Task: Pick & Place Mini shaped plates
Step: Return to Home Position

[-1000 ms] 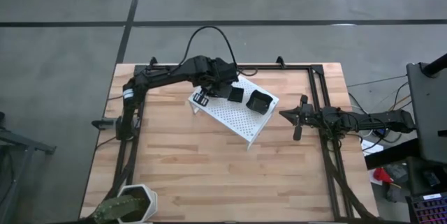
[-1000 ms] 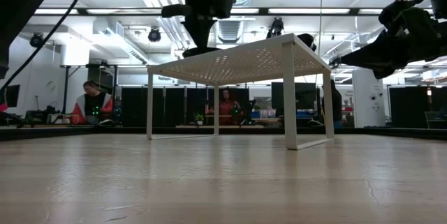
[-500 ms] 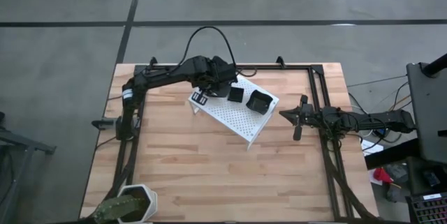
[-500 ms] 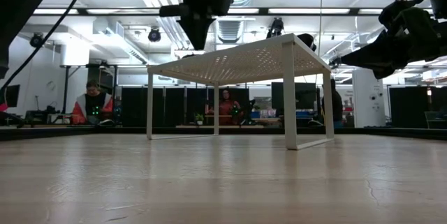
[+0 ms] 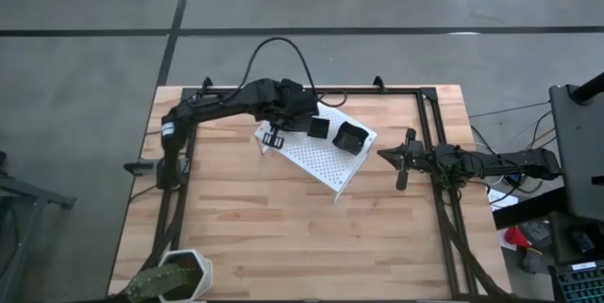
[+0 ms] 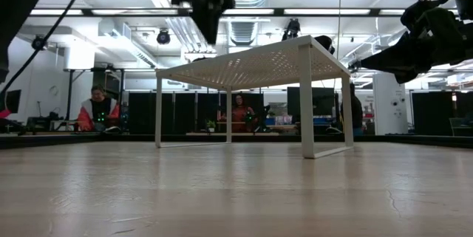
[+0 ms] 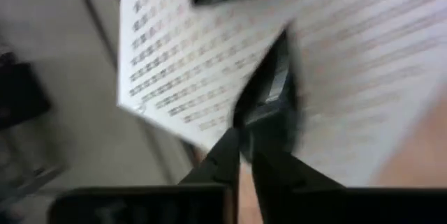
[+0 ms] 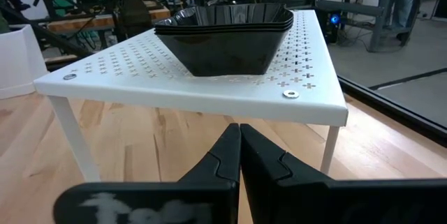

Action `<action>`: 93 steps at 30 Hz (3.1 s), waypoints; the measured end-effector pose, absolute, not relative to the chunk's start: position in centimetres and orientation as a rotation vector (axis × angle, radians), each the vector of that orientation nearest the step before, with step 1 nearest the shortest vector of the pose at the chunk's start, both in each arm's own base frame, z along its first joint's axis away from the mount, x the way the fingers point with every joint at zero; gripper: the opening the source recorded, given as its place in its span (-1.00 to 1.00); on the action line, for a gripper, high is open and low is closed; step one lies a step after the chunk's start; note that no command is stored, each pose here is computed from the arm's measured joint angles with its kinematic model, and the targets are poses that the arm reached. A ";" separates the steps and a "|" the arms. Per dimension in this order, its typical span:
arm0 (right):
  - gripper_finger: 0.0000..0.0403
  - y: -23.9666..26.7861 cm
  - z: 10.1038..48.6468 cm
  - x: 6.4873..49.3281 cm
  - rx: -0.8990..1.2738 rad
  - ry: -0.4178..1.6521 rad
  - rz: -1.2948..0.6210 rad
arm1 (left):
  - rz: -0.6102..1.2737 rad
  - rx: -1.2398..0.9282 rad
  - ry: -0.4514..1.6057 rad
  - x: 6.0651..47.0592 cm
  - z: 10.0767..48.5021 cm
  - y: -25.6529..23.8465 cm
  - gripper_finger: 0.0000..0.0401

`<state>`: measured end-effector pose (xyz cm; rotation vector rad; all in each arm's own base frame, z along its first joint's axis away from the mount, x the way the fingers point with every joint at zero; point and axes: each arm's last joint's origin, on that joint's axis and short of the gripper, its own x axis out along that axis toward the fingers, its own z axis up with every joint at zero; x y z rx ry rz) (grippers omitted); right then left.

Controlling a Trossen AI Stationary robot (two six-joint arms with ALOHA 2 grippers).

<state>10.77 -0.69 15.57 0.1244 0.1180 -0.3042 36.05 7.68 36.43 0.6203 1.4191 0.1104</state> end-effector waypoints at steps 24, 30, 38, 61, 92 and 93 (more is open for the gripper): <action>-0.96 -0.7 15.6 10.8 0.124 0.118 -0.304 | 0.021 0.173 0.349 25.8 37.0 2.4 -1.00; -0.96 -0.7 15.6 10.8 0.124 0.118 -0.304 | 0.014 0.148 0.233 22.9 33.9 1.6 -1.00; -0.96 -0.7 15.6 10.8 0.124 0.118 -0.304 | -0.004 0.110 0.118 19.2 30.5 0.7 -1.00; -0.96 -0.7 15.6 10.8 0.132 0.116 -0.304 | 0.029 0.111 -0.019 13.1 22.7 0.5 -1.00; -0.96 0.0 17.0 9.7 0.095 -0.042 -0.047 | 0.094 0.076 0.040 8.9 18.7 0.5 -1.00; -0.96 0.0 17.0 9.7 0.095 -0.036 -0.047 | 0.095 0.076 0.049 8.9 18.6 0.5 -1.00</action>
